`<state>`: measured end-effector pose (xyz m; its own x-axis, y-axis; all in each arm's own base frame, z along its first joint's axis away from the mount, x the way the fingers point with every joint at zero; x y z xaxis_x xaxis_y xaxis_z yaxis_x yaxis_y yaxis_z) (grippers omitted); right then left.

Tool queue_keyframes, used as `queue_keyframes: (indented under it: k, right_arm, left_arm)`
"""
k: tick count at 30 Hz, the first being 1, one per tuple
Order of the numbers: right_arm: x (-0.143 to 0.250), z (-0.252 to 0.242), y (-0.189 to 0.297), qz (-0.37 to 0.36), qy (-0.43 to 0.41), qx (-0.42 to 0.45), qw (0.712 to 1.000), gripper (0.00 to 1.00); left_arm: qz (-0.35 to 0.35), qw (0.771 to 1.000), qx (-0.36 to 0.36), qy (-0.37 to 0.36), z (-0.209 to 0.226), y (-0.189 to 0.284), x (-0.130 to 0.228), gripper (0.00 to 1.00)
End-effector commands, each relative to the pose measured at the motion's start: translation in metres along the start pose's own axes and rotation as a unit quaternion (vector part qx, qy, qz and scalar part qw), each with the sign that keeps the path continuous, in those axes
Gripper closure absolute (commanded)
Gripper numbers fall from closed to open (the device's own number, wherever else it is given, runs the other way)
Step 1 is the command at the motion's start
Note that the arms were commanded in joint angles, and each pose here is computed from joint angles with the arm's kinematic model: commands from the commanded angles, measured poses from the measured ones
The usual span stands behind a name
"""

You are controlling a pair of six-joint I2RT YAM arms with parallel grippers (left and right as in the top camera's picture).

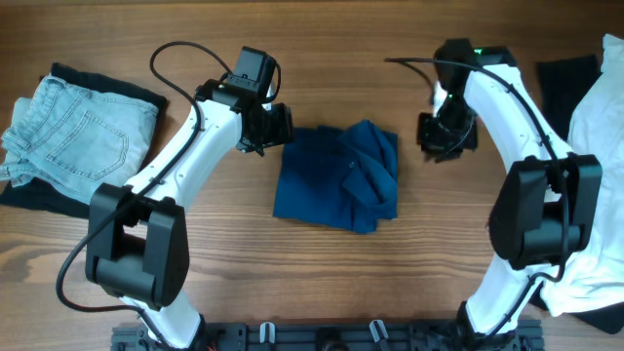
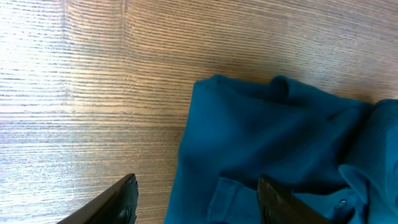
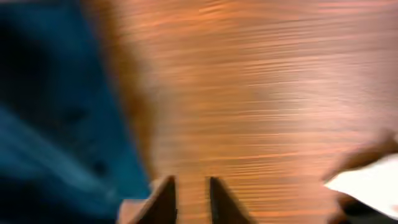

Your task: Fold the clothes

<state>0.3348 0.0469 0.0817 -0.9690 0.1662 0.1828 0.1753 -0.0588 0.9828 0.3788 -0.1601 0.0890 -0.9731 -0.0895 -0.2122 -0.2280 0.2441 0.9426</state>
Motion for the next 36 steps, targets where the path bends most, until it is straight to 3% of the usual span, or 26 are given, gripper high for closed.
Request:
queue_keyframes:
  k: [1,5,8,10,12,13,14,16,19,21,22,23,25,29,31,36]
  right_arm:
    - [0.019,0.057,0.018,0.002,0.122,-0.115,0.986,0.70]
    - [0.023,0.079,0.016,-0.008,0.158,-0.113,0.981,0.61]
    - [0.022,0.088,0.005,-0.023,0.178,-0.089,0.980,0.40]
    - [0.025,0.092,-0.007,-0.021,0.187,-0.085,0.978,0.38]
    - [0.028,0.094,-0.020,-0.019,0.192,-0.084,0.978,0.49]
    - [0.028,0.093,-0.026,-0.020,0.193,-0.084,0.978,0.96]
    - [0.025,0.089,-0.027,-0.025,0.187,-0.069,0.980,0.96]
    - [0.000,0.059,-0.015,-0.071,0.074,-0.006,0.995,0.96]
    - [-0.034,0.022,0.014,-0.131,-0.014,-0.006,0.991,0.96]
    - [-0.045,-0.017,0.015,-0.130,-0.069,-0.009,0.989,0.96]
    - [-0.041,-0.024,0.012,-0.116,-0.073,-0.014,0.990,0.76]
    - [-0.034,-0.025,0.009,-0.100,-0.067,-0.020,0.993,0.64]
    - [-0.018,-0.026,0.007,-0.066,-0.051,-0.019,0.996,0.74]
    - [0.029,0.037,0.020,0.015,0.101,-0.193,0.976,0.77]
    - [0.047,0.053,0.017,0.041,0.131,-0.199,0.970,0.80]
    - [0.080,0.090,0.000,0.082,0.187,-0.218,0.954,0.81]
  left_arm:
    - [0.010,1.000,0.002,-0.003,0.002,-0.006,0.004,0.38]
    - [0.010,1.000,0.002,-0.003,0.002,-0.006,0.004,0.38]
    - [0.010,1.000,0.002,-0.003,0.002,-0.006,0.004,0.37]
    - [0.010,1.000,0.002,-0.003,0.002,-0.006,0.004,0.37]
    - [0.010,1.000,0.002,-0.003,0.002,-0.006,0.004,0.36]
    - [0.010,1.000,0.002,-0.003,0.002,-0.006,0.004,0.36]
    - [0.010,1.000,0.002,-0.003,0.002,-0.006,0.004,0.36]
    - [0.010,1.000,0.002,-0.003,0.002,-0.006,0.004,0.36]
    - [0.011,1.000,0.002,-0.003,0.002,-0.006,0.004,0.36]
    - [0.010,1.000,0.002,-0.003,0.002,-0.006,0.004,0.36]
    - [0.010,1.000,0.002,-0.003,0.002,-0.006,0.004,0.36]
    - [0.010,1.000,0.002,-0.003,0.002,-0.006,0.004,0.36]
    - [-0.002,1.000,0.007,-0.006,-0.001,-0.006,-0.002,0.36]
    - [-0.097,0.991,0.042,-0.080,-0.021,-0.002,-0.045,0.34]
    - [-0.132,0.985,0.053,-0.102,-0.028,-0.007,-0.063,0.34]
    - [-0.079,0.989,0.073,-0.100,-0.027,-0.058,-0.049,0.38]
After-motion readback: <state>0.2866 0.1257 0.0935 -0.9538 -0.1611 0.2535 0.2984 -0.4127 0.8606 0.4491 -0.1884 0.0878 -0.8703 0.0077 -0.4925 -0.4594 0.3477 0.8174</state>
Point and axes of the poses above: each gripper's point midway between its finger pads, its own y axis back along the fingers, its own z axis along the line the jaws close on, x = y × z, the point moved 1 cm from there along y, back along the fingers, and after that the axes turned 4 degrees about -y, right-handed, at the moved point
